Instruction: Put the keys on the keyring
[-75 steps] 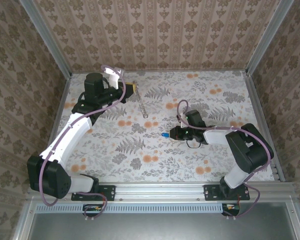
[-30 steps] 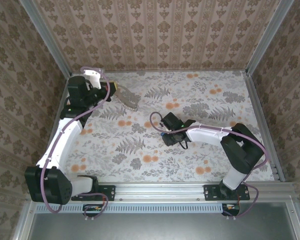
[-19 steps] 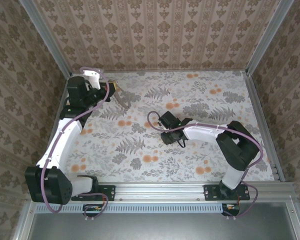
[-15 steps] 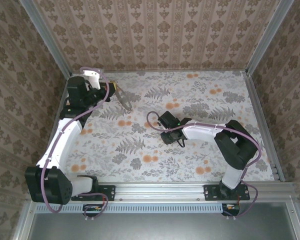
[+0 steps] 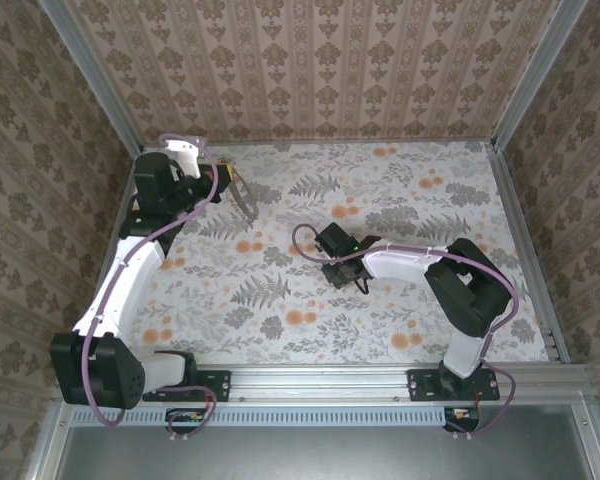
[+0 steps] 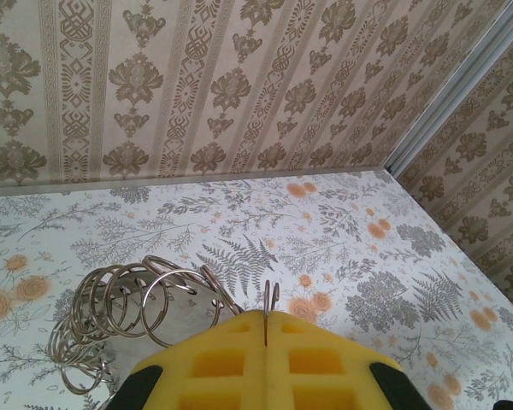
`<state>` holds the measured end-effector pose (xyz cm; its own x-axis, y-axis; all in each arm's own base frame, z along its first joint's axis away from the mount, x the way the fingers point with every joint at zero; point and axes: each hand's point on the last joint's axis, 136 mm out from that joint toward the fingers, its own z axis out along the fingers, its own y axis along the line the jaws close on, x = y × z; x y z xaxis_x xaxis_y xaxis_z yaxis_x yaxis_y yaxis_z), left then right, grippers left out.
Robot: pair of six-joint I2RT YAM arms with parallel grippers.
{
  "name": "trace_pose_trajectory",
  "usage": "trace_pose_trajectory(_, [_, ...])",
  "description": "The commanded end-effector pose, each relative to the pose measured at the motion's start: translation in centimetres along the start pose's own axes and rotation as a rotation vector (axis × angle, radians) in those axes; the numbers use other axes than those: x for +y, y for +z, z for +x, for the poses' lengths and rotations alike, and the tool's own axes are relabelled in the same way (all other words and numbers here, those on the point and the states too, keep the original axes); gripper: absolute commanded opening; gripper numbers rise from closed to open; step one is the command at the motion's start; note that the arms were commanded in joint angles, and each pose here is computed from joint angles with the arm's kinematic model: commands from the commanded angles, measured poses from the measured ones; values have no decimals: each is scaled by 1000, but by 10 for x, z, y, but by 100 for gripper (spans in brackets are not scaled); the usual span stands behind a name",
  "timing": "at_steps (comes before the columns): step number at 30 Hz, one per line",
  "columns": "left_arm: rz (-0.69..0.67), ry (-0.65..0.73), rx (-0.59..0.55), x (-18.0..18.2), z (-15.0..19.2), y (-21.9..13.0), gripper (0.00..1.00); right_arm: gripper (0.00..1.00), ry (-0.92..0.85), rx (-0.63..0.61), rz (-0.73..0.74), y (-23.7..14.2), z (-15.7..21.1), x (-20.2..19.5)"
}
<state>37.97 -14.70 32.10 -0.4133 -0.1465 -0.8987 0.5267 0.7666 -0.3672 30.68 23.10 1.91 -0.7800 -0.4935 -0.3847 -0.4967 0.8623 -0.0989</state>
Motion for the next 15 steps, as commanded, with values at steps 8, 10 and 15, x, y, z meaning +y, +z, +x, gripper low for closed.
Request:
trace_pose_trajectory(8, [47,17,-58,-13,-17,-7,0,0,-12,-19,-35,-26,-10,1])
trace_pose_trajectory(10, [52,20,-59,-15,-18,-7,0,0,2,-51,-69,-39,-17,2])
trace_pose_trajectory(15, [64,28,-54,-19,-17,-8,0,0,82,-146,-200,-74,-34,0])
